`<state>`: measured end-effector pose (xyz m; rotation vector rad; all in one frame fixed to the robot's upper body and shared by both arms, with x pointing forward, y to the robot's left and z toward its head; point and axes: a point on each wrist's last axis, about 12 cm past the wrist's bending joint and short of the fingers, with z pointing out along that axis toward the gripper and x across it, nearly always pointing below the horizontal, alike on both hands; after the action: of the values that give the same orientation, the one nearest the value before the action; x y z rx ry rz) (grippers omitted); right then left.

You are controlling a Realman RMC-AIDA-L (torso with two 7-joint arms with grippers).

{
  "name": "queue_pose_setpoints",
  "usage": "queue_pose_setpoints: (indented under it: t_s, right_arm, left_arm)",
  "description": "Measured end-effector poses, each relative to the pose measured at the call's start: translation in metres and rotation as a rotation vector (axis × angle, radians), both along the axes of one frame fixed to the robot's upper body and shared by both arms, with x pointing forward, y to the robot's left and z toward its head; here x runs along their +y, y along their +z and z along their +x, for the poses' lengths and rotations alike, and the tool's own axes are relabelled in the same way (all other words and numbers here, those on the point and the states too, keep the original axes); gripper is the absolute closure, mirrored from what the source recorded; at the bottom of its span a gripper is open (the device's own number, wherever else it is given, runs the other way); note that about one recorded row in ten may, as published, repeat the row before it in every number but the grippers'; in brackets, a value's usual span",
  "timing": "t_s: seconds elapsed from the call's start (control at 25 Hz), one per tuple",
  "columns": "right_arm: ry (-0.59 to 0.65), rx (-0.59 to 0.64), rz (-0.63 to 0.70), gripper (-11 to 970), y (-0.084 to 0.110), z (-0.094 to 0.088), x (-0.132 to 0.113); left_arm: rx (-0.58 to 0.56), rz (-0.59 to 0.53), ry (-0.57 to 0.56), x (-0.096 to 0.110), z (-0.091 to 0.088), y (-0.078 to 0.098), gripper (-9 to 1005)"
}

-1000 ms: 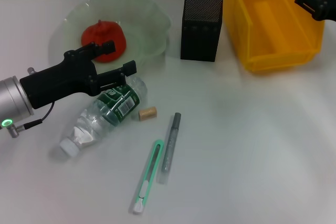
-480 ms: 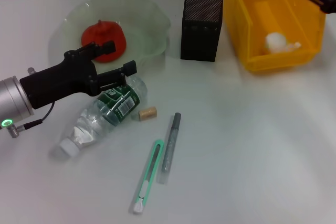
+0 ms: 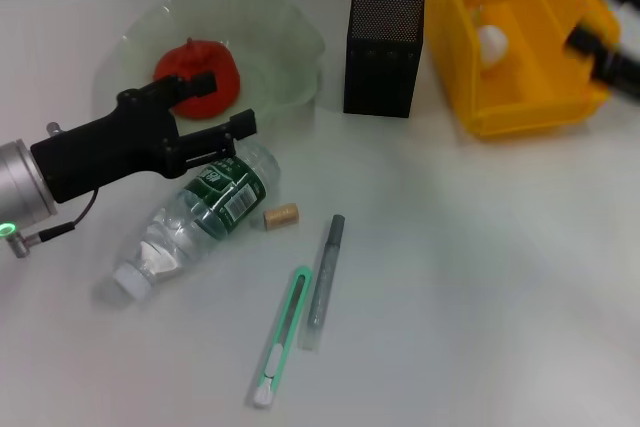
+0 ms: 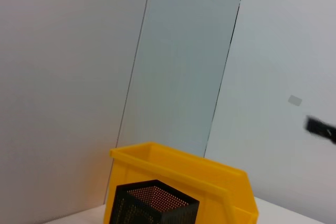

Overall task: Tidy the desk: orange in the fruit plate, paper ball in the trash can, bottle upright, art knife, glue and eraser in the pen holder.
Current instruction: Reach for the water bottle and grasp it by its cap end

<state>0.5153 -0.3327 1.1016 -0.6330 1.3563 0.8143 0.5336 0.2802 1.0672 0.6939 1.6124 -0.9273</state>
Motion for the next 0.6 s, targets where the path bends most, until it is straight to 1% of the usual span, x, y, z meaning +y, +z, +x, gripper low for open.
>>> queue_pose_setpoints:
  t_s: [0.04, 0.08, 0.12, 0.16, 0.2, 0.32, 0.36, 0.44, 0.56, 0.6]
  right_arm:
    - [0.082, 0.036, -0.044, 140, -0.005, -0.005, 0.005]
    - [0.119, 0.054, -0.066, 140, -0.007, -0.007, 0.008]
    - [0.119, 0.054, -0.066, 141, -0.007, -0.007, 0.008]
    - [0.194, 0.095, -0.114, 141, -0.012, -0.009, 0.015]
    - [0.194, 0.095, -0.114, 141, -0.012, -0.009, 0.015]
    - [0.289, 0.144, -0.183, 141, -0.017, -0.008, 0.025]
    - [0.333, 0.168, -0.225, 141, -0.021, -0.007, 0.031]
    - [0.361, 0.190, -0.269, 141, -0.025, -0.005, 0.037]
    - [0.362, 0.196, -0.275, 141, -0.026, -0.004, 0.039]
    - [0.364, 0.200, -0.273, 142, -0.025, -0.003, 0.039]
  left_arm:
    - [-0.002, 0.002, -0.001, 0.001, 0.000, 0.001, 220]
    - [-0.003, 0.006, -0.002, 0.003, 0.000, 0.002, 221]
    - [-0.005, 0.008, -0.003, 0.005, 0.000, 0.002, 221]
    - [-0.006, 0.014, -0.004, 0.010, 0.000, 0.003, 221]
    - [-0.006, 0.014, -0.004, 0.010, 0.000, 0.003, 222]
    - [-0.004, 0.021, -0.002, 0.018, -0.001, 0.005, 223]
    - [-0.004, 0.023, -0.003, 0.021, -0.002, 0.006, 224]
    - [-0.002, 0.029, -0.009, 0.022, -0.003, 0.006, 225]
    - [0.003, 0.038, -0.017, 0.024, -0.004, 0.005, 226]
    - [0.017, 0.059, -0.038, 0.026, -0.006, 0.005, 226]
